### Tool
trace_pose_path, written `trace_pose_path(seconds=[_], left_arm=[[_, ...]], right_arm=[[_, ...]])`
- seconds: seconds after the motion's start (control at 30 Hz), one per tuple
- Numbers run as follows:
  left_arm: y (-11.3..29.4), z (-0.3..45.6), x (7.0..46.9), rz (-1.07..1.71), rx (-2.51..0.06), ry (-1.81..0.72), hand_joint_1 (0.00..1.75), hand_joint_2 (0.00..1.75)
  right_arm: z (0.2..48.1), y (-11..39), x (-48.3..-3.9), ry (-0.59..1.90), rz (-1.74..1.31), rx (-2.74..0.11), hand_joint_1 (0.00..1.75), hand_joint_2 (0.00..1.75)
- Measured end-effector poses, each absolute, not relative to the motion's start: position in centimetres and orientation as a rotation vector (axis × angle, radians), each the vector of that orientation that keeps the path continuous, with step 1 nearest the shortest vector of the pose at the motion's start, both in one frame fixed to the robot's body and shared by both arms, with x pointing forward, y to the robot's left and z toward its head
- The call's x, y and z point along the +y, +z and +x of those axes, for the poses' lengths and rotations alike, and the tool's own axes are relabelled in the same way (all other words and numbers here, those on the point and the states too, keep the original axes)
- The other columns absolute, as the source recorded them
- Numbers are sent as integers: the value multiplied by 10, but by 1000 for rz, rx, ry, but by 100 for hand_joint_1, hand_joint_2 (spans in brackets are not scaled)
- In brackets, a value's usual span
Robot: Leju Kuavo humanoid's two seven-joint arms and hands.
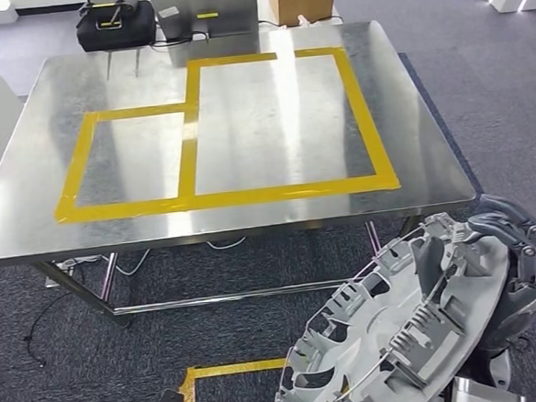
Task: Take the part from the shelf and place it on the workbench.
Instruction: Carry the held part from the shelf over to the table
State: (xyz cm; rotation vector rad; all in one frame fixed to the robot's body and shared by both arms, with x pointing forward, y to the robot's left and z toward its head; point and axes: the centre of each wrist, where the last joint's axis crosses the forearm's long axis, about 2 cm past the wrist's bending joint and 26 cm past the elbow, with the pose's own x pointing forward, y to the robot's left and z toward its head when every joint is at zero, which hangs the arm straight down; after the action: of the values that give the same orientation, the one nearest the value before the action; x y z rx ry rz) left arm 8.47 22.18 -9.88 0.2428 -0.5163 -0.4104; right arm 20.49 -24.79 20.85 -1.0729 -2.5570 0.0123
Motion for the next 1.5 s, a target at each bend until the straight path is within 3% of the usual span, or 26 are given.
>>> trace_pose_path(seconds=[1.13, 1.5], left_arm=[[-98, 87, 223, 237, -517, -436, 0, 175], [-96, 94, 218, 222, -517, -464, 0, 175]], right_arm=[[211, 215, -246, -15, -1058, -2558, 175, 175], [268, 248, -278, -4, -902, -2529, 175, 175]])
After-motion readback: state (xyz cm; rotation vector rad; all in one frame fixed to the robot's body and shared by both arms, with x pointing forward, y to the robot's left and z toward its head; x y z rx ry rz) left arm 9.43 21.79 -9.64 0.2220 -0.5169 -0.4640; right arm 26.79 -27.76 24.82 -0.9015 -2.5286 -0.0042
